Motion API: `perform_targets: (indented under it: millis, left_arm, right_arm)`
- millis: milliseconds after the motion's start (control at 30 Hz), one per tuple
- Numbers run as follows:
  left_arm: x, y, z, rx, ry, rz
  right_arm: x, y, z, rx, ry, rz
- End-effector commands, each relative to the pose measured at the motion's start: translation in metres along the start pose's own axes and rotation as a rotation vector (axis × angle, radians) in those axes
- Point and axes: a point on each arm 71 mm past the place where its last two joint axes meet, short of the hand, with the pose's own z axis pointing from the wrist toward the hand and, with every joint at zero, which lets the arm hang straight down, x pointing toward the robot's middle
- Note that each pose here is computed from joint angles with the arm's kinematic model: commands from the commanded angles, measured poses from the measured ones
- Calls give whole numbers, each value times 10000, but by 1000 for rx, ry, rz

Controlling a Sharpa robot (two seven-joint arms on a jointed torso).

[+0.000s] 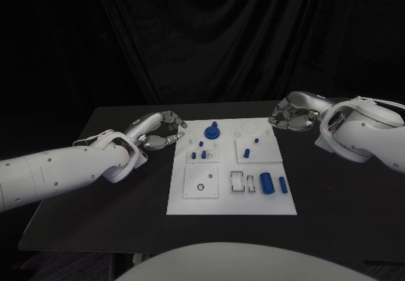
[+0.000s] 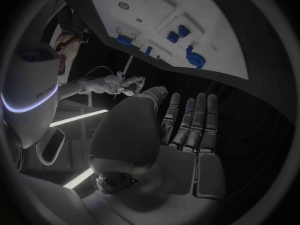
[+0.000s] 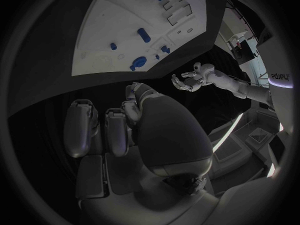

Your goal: Assemble the parts on the task board

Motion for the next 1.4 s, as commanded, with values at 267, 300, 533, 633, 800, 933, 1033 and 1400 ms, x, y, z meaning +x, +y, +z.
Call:
perform_targets:
  millis: [267, 300, 533, 633, 800, 933, 1033, 1400]
  left_arm:
    - [-35, -150, 24, 55, -145, -449]
    - [-28, -159, 30, 58, -145, -478]
    - [-20, -154, 67, 63, -176, -701]
    - [-27, -166, 68, 88, -182, -782]
    - [-22, -202, 61, 111, -180, -899]
    - [-16, -176, 70, 76, -197, -925]
    - [-25, -129, 76, 42, -228, -929]
    - [10, -167, 104, 69, -218, -1152]
  right_arm:
    - [-46, -27, 26, 14, -9, -24]
    - [-46, -32, 25, 11, -13, -32]
    - [3, -69, 16, -7, -11, -137]
    - [45, -93, 12, -3, 7, -184]
    - [121, -137, 22, 11, 39, -229]
    - [182, -167, 25, 16, 52, -239]
    - [215, -179, 29, 16, 57, -240]
    - [320, -201, 35, 13, 91, -241]
